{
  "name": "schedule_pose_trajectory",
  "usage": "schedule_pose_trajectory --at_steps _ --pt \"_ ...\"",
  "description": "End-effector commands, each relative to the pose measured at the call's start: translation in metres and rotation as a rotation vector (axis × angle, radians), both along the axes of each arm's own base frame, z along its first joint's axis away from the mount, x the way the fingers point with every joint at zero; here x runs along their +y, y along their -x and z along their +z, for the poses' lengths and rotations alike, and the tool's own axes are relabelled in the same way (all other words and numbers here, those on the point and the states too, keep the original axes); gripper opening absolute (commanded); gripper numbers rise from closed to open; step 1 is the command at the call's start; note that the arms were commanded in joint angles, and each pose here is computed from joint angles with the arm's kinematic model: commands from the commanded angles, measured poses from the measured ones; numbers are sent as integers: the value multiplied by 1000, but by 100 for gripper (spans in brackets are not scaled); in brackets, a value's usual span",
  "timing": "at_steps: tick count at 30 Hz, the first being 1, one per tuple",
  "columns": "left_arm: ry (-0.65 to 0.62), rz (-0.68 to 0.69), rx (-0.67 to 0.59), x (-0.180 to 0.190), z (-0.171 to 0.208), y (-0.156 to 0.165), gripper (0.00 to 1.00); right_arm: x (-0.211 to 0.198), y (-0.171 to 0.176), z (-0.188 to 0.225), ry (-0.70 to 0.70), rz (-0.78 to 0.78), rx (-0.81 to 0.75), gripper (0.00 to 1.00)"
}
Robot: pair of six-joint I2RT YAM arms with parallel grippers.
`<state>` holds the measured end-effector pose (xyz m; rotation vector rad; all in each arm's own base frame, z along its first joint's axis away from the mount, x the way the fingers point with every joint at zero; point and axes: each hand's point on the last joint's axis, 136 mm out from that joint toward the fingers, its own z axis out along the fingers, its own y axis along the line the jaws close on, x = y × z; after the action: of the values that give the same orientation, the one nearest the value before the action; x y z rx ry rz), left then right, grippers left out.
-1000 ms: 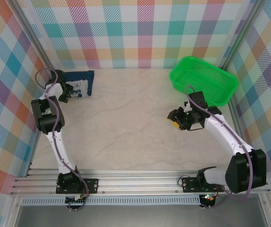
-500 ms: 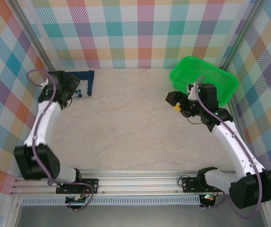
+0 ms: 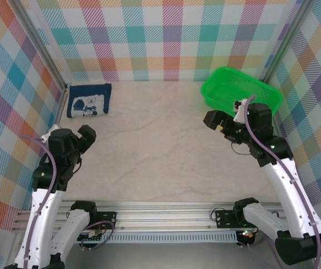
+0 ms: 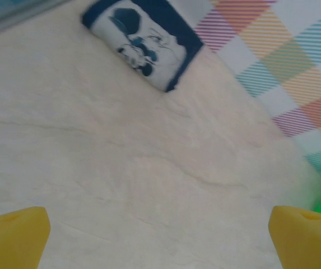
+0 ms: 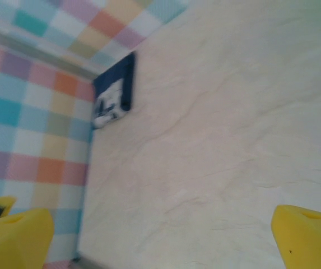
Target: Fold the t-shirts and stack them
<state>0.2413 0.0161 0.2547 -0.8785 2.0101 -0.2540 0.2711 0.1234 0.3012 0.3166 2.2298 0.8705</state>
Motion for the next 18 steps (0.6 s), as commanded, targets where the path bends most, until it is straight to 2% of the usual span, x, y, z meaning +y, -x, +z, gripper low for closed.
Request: schedule_pose_trajectory --at_steps 1,2,4,8,11,15,18 --pt "-313 -72 93 19 -31 -2 100 -88 17 -58 453 -279 144 100" --pt "-383 -149 74 14 -39 -9 100 -102 18 -71 551 -298 135 100" --pt "-453 -164 49 17 -55 -16 100 -117 11 -93 709 -282 74 100" --pt "-484 -223 -103 4 -84 -37 100 -125 -7 -119 852 -262 -142 100" --pt "-508 -222 -54 6 -116 -49 100 -130 -14 -151 849 -299 -196 100" --pt "-513 -230 -41 4 -133 -74 100 -127 -27 -186 831 -267 -142 100" --pt "-494 -237 2 5 -152 -90 100 -121 -42 -198 765 -267 -196 100"
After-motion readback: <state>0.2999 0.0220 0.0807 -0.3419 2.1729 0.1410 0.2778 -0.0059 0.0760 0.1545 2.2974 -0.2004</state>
